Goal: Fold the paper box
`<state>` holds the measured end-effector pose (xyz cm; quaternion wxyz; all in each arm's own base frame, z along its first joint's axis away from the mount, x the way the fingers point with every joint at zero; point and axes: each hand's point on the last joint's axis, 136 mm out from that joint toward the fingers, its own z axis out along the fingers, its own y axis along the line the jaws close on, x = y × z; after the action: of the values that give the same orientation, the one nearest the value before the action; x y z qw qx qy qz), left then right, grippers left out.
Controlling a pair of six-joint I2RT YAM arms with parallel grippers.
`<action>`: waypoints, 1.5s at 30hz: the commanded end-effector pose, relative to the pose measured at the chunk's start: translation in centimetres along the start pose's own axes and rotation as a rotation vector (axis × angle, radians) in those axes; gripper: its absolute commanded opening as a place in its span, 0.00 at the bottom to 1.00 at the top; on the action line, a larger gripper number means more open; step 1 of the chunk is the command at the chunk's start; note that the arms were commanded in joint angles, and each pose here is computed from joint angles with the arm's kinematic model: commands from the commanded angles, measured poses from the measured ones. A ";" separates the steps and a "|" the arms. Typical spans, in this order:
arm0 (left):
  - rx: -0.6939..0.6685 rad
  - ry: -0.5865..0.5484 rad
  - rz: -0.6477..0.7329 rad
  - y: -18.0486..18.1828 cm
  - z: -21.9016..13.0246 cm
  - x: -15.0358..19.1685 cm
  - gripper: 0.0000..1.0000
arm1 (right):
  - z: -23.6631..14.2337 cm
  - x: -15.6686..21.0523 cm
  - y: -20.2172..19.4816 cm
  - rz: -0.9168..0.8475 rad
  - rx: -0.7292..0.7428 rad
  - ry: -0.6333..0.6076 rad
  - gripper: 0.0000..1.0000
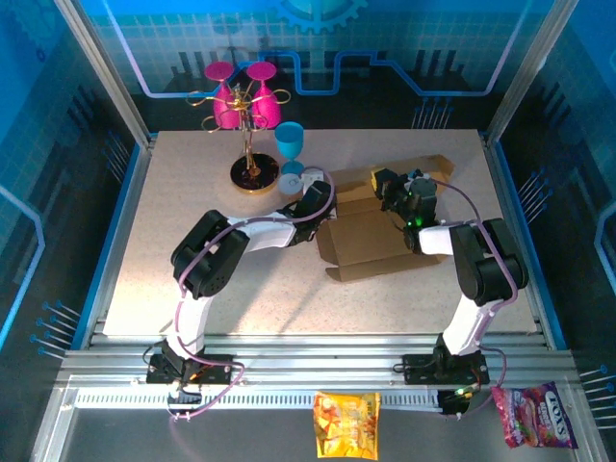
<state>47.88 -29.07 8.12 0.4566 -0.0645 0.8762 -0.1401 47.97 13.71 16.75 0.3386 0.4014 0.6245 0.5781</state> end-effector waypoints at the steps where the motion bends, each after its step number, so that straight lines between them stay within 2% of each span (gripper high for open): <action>1: -0.023 0.023 -0.020 0.2 0.8 0.6 0.10 | 0.3 1.8 -2.4 0.028 0.079 0.077 0.00; 4: -0.052 0.040 -0.025 0.3 0.8 0.6 0.00 | 0.2 1.7 -2.3 0.033 0.080 0.068 0.00; 10: -0.177 0.087 -0.041 2.0 0.3 0.8 0.00 | 0.1 1.4 -1.8 0.032 0.083 0.049 0.00; 14: -0.187 0.105 -0.043 2.2 0.3 1.3 0.00 | 0.3 1.5 -1.5 0.031 0.077 0.055 0.00; 21: -0.199 0.143 -0.028 2.1 1.3 1.9 0.25 | 0.4 1.4 -1.5 0.036 0.076 0.060 0.00; 26: -0.222 0.160 -0.026 2.4 2.1 2.1 0.27 | 0.4 1.2 -1.5 0.039 0.074 0.059 0.00; 29: -0.227 0.170 -0.037 2.7 2.4 2.2 0.21 | 0.4 1.0 -1.4 0.040 0.072 0.056 0.00; 33: -0.256 0.170 -0.042 3.2 2.3 2.2 0.01 | 0.5 1.0 -1.5 0.042 0.074 0.055 0.00; 36: -0.281 0.173 -0.038 3.6 1.9 2.0 0.00 | 0.3 1.0 -1.4 0.040 0.072 0.050 0.00; 38: -0.280 0.175 -0.032 3.5 1.5 1.6 0.00 | 0.0 0.9 -1.2 0.029 0.082 0.039 0.12; 43: -0.282 0.182 -0.006 3.3 -0.4 0.3 0.00 | -2.4 0.4 0.3 -0.080 0.173 -0.001 0.49; 45: -0.285 0.189 0.008 3.6 -1.2 0.0 0.00 | -3.6 -0.1 1.6 -0.120 0.185 -0.015 0.58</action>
<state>48.82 -27.87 8.08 0.3953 -0.1195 0.9087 -0.0617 46.30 13.19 17.51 0.3229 0.4118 0.6683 0.5287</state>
